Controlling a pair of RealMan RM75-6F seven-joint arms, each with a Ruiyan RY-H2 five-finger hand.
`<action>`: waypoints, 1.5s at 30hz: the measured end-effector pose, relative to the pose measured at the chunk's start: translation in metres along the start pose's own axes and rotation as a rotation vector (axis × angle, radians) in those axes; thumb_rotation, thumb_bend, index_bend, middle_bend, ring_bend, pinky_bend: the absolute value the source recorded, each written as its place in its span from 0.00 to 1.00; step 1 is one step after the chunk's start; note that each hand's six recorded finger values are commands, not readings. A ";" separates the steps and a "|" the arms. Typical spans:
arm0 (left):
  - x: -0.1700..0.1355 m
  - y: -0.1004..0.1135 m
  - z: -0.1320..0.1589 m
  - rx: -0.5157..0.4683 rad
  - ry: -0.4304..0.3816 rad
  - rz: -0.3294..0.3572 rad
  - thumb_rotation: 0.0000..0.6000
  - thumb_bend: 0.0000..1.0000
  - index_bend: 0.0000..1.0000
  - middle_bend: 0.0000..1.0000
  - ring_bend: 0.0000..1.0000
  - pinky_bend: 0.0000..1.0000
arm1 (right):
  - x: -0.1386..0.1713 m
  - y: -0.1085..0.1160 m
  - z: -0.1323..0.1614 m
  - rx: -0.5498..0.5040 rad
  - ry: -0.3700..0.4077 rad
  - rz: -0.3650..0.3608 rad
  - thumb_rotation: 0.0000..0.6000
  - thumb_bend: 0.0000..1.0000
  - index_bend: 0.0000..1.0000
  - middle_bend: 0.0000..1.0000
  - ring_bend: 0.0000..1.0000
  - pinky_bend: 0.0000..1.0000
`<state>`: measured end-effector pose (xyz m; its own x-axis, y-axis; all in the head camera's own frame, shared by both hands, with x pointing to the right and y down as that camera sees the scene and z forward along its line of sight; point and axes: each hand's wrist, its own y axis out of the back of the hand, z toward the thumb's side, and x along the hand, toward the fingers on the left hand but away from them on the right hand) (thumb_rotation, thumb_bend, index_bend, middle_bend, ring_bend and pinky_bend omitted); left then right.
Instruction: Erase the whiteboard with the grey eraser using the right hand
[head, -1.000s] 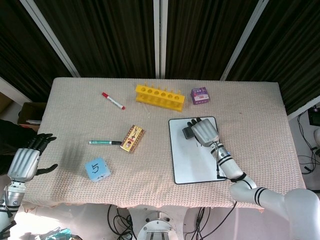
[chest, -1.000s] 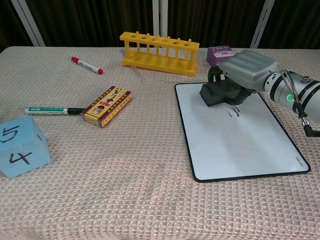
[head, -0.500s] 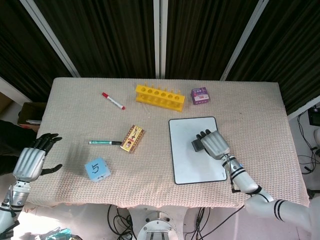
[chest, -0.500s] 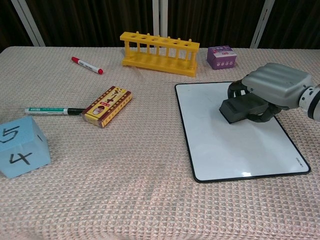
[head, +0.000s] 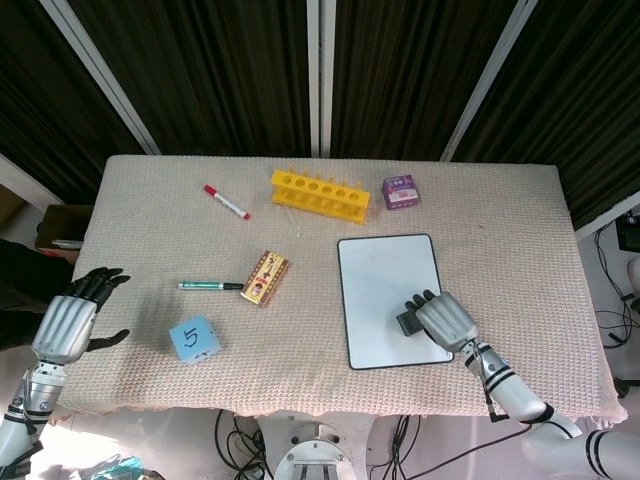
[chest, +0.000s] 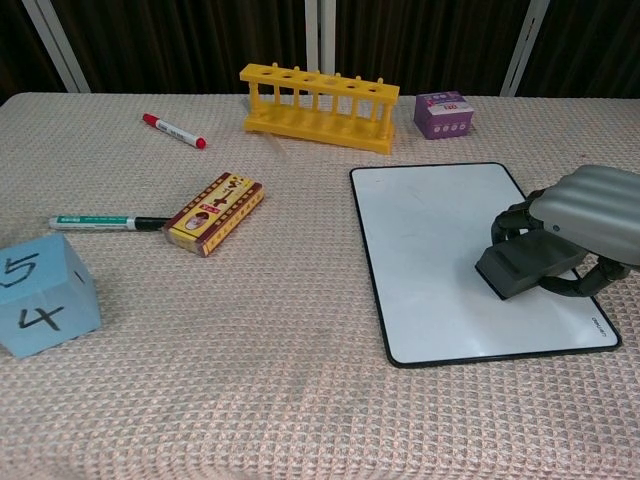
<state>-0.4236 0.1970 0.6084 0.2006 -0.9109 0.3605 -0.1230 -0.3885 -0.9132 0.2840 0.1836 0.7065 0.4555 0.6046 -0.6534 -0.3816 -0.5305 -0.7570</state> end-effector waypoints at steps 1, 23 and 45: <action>0.000 0.000 0.000 -0.001 -0.001 0.000 1.00 0.00 0.21 0.17 0.13 0.28 | 0.003 0.001 0.000 -0.001 0.003 -0.003 1.00 0.38 0.94 0.79 0.68 0.79; -0.004 0.002 -0.001 -0.006 0.005 0.008 1.00 0.00 0.22 0.17 0.13 0.27 | 0.022 0.007 -0.125 0.006 -0.356 -0.137 1.00 0.38 0.91 0.78 0.68 0.79; -0.005 0.013 -0.005 0.035 0.031 0.066 0.87 0.05 0.20 0.17 0.08 0.23 | 0.041 -0.013 -0.143 -0.171 -0.372 -0.078 1.00 0.12 0.00 0.00 0.00 0.00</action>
<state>-0.4314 0.1958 0.5958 0.1627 -0.9386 0.3042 -0.1009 -0.3225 -0.9412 0.4223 0.1306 0.6910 0.1442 0.8038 -0.5771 -0.2039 -0.5466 -0.8122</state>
